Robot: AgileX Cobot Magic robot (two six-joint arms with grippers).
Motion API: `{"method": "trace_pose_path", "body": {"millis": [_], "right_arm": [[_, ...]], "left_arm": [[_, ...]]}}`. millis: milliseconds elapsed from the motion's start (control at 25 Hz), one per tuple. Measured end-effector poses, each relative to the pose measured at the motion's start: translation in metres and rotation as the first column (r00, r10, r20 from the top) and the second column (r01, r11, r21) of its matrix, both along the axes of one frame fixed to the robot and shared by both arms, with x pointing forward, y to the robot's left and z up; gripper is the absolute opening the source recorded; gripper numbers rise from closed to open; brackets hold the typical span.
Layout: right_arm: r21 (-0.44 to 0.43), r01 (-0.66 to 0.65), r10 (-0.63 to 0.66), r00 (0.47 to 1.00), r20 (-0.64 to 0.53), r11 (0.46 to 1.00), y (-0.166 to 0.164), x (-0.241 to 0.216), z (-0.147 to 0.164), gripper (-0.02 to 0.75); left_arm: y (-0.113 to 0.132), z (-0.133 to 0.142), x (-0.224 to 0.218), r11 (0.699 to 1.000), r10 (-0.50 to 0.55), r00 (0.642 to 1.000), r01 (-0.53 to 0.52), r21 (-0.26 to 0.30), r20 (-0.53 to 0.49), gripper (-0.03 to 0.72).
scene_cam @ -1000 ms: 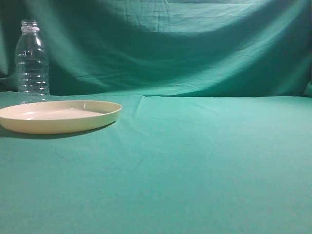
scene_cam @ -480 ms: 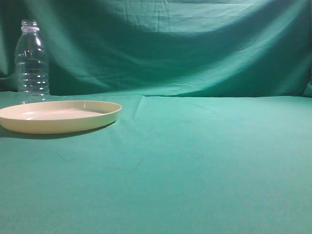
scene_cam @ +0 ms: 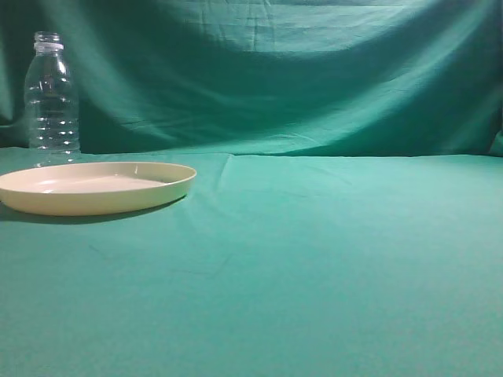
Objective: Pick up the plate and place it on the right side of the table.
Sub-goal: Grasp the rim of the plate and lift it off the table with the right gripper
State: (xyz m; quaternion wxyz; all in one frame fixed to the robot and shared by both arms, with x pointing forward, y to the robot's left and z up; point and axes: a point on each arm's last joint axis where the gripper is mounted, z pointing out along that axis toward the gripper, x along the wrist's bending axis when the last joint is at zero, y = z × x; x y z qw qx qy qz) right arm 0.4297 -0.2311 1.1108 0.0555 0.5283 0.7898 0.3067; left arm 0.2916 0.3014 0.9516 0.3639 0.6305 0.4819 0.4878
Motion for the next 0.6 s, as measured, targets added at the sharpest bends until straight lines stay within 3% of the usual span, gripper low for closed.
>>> {"method": "trace_pose_path", "body": {"millis": [200,600], "right_arm": [[-0.075,-0.206,0.205,0.979,-0.025,0.976,0.068,0.038,-0.007,0.000],[-0.107,-0.319,0.308,0.946,-0.104,0.942,0.189,0.114,-0.044,0.000]], "left_arm": [[0.000,0.000,0.000,1.000,0.000,1.000,0.000,0.000,0.000,0.000],[0.000,0.000,0.000,1.000,0.000,1.000,0.000,0.000,0.000,0.000]]}}
